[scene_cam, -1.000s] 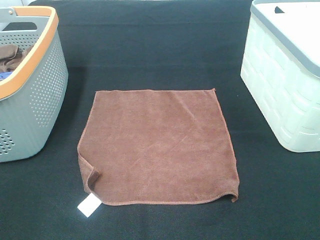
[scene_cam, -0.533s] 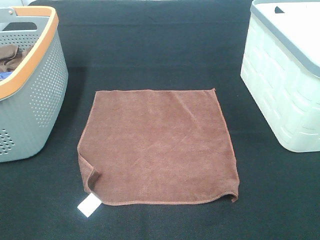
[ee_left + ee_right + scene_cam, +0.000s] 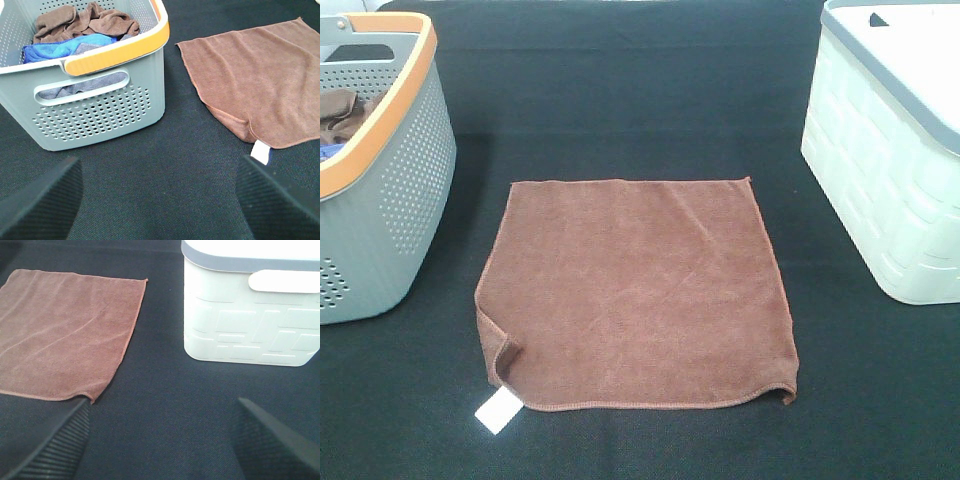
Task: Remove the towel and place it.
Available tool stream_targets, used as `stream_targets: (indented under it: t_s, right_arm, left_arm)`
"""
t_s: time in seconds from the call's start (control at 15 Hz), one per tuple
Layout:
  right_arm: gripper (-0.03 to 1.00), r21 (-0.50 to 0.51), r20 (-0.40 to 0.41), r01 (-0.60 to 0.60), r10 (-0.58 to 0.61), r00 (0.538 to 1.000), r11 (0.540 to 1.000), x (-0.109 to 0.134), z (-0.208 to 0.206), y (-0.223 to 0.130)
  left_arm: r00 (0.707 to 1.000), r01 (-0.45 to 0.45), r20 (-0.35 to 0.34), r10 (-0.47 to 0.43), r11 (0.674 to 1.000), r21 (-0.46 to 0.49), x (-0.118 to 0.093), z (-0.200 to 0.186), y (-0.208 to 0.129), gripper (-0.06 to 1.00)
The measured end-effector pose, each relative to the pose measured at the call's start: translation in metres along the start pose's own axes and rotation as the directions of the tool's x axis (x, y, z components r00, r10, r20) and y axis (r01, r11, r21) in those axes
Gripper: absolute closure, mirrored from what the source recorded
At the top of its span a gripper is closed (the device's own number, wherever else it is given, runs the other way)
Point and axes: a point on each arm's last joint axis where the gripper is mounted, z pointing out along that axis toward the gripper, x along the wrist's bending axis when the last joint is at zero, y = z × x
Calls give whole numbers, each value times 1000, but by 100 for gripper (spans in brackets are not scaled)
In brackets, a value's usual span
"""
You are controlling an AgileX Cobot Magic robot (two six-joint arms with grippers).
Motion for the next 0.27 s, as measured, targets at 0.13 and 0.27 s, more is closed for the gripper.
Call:
stream_targets:
  t_s: [0.13, 0.27]
  right_arm:
    - [23, 0, 0, 0, 0, 1000, 1000, 0, 0, 0]
    - [23, 0, 0, 0, 0, 1000, 1000, 0, 0, 0]
  left_arm:
    - [1000, 0, 0, 0, 1000, 0, 0, 0, 0, 15]
    - [1000, 0, 0, 0, 1000, 0, 0, 0, 0, 15]
